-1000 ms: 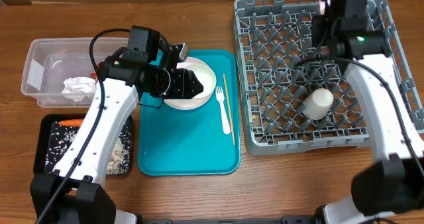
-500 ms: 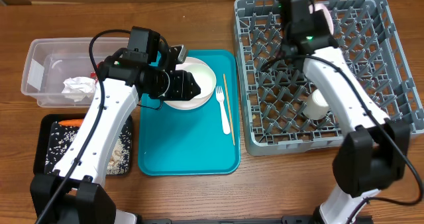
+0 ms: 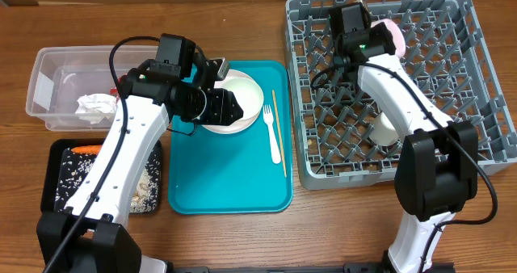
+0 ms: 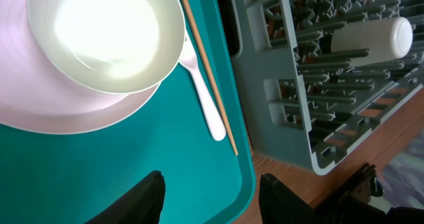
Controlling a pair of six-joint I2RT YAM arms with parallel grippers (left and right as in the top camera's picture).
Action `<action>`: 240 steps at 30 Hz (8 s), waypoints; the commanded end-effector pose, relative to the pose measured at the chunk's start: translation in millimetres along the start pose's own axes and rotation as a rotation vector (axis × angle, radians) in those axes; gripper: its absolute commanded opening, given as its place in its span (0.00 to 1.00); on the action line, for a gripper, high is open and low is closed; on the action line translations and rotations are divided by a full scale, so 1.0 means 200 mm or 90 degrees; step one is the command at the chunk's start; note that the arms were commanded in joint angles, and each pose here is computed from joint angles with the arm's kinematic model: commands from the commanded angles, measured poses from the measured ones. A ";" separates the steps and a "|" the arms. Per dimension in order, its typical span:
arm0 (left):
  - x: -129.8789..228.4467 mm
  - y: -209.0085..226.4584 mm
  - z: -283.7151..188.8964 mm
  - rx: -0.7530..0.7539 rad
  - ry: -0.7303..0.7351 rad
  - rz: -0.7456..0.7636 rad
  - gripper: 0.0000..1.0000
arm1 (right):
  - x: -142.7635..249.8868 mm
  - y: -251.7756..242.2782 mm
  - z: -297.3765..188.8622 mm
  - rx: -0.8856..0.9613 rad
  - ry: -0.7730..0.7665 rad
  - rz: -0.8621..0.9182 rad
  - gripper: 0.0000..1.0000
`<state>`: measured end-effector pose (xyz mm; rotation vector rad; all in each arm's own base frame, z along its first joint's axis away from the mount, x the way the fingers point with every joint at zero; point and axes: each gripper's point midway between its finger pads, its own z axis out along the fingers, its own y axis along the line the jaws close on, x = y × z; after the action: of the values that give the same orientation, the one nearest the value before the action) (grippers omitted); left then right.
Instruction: Sort waste into correct bins and load items into the dishwasher
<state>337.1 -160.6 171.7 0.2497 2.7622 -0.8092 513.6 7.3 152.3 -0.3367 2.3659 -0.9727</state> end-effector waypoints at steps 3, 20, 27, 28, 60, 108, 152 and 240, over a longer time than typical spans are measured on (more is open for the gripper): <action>-0.03 -0.01 -0.01 -0.002 -0.007 0.021 0.49 | -0.02 0.06 -0.02 -0.062 -0.017 0.015 0.54; -0.03 -0.01 -0.01 -0.002 -0.007 0.020 0.50 | -0.14 0.19 -0.18 -0.089 -0.069 -0.001 0.79; -0.04 0.04 -0.01 -0.042 -0.011 0.019 0.50 | -0.21 0.19 -0.37 -0.115 -0.106 0.077 0.88; -0.03 0.05 -0.01 -0.051 -0.011 0.015 0.50 | -0.21 0.19 -0.39 -0.130 -0.105 0.091 0.88; -0.19 0.52 0.36 -0.270 -0.053 -0.184 0.54 | 0.18 0.46 -0.81 -0.596 0.102 0.158 0.88; -0.33 0.36 0.05 -0.297 -0.180 -0.126 0.04 | 0.13 0.51 -0.90 -0.692 0.075 0.148 1.00; -0.09 -0.16 -0.08 -0.014 -0.079 -0.045 0.04 | 0.08 0.53 -1.43 -1.116 -0.054 0.063 1.00; -0.14 -0.21 -0.06 -0.024 -0.108 -0.011 0.04 | 0.11 0.53 -1.46 -1.140 0.028 0.115 0.82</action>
<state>348.4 -188.5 194.8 0.1002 2.6755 -0.7520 329.3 234.5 217.7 -0.6495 2.5649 1.3997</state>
